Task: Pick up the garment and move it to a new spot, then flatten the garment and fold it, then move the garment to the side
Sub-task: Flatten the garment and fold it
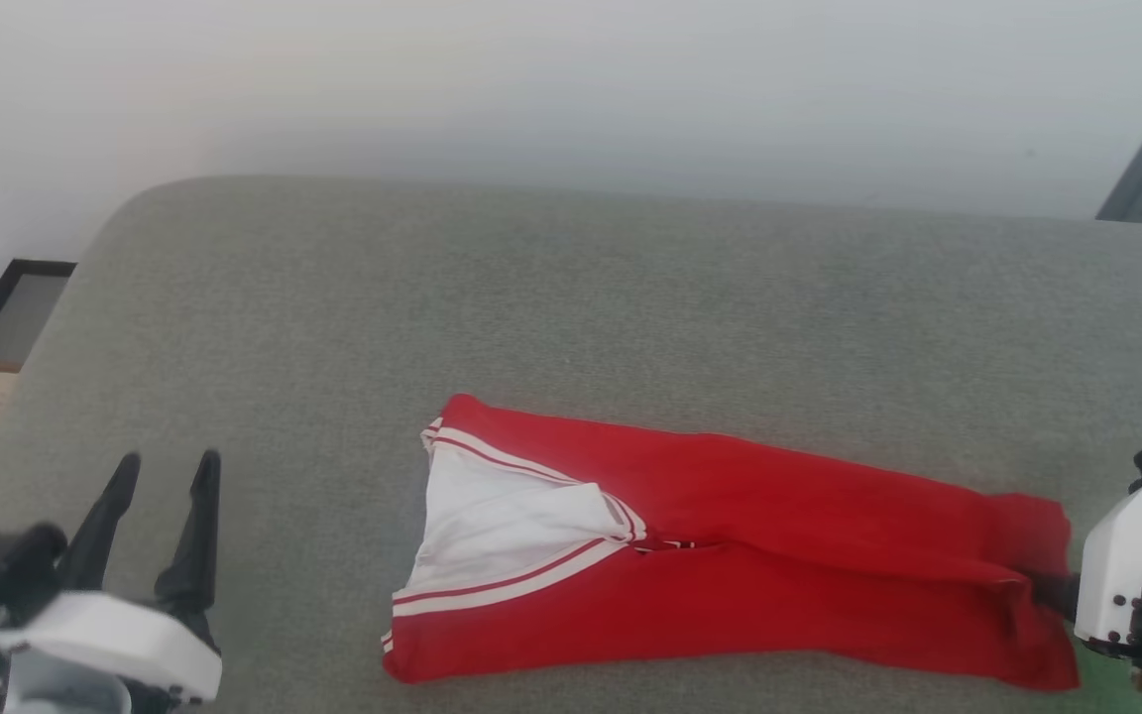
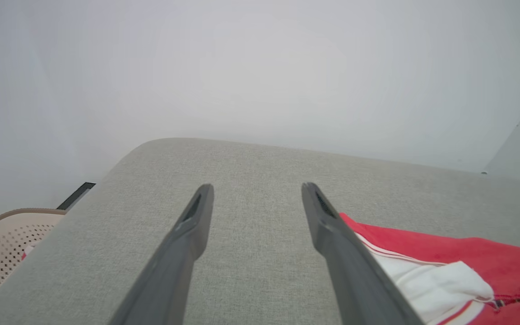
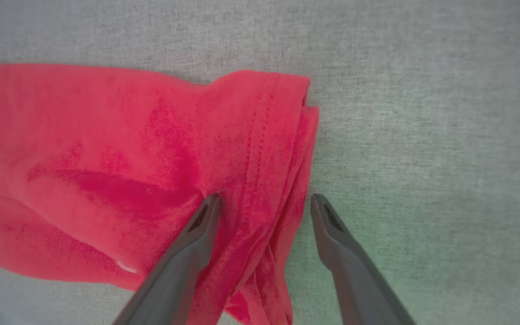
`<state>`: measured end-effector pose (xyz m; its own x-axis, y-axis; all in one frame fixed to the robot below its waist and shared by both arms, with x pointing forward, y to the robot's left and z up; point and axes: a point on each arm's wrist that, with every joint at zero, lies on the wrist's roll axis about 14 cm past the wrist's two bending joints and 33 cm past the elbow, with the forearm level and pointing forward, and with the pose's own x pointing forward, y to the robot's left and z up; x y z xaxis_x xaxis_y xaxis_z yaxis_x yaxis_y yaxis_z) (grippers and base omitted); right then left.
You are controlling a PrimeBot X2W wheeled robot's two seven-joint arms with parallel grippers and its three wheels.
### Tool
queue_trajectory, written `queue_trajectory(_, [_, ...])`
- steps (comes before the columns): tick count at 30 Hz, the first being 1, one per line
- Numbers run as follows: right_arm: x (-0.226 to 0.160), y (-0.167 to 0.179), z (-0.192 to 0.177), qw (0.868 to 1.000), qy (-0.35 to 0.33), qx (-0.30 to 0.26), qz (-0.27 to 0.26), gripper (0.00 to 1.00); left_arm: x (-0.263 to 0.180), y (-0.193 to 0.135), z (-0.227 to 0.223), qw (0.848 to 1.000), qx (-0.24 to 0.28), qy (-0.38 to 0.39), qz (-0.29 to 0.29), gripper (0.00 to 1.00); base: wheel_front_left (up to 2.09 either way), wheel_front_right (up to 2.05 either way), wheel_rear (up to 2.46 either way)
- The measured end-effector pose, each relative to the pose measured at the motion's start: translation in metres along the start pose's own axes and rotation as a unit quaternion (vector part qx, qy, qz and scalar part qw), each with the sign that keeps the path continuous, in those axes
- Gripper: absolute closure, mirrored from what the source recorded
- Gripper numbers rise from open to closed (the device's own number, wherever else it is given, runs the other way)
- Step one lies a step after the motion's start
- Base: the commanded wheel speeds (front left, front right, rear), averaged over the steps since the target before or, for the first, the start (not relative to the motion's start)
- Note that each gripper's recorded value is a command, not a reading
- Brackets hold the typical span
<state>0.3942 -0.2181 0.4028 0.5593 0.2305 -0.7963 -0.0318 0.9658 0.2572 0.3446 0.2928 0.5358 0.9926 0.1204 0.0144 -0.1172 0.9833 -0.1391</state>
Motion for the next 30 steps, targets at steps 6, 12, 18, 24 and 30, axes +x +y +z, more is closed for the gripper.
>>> queue_trajectory(6, [0.014, 0.007, -0.005, 1.0, 0.018, 0.004, 0.006, 0.0, -0.017, 0.014, -0.004, 1.0, -0.006, -0.018, 0.024, 0.0, 0.0, 0.0, 0.0])
queue_trajectory(12, [0.027, 0.015, -0.01, 0.999, 0.041, -0.002, 0.011, 1.0, -0.028, 0.027, -0.006, 0.998, -0.013, -0.037, 0.047, 0.0, 0.0, 0.0, 0.0])
queue_trajectory(18, [0.035, 0.023, -0.005, 0.999, 0.035, -0.009, 0.025, 1.0, -0.034, 0.038, -0.012, 0.997, -0.022, -0.044, 0.066, 0.0, 0.0, 0.0, 0.0])
queue_trajectory(24, [0.03, 0.014, 0.01, 1.0, 0.007, -0.007, 0.02, 1.0, -0.034, 0.043, -0.012, 0.996, -0.021, -0.05, 0.075, 0.0, 0.0, 0.0, 0.0])
queue_trajectory(30, [0.015, -0.028, 0.027, 0.999, -0.028, 0.009, -0.025, 1.0, -0.029, 0.041, -0.014, 0.996, -0.021, -0.049, 0.074, 0.0, 0.0, 0.0, 0.0])
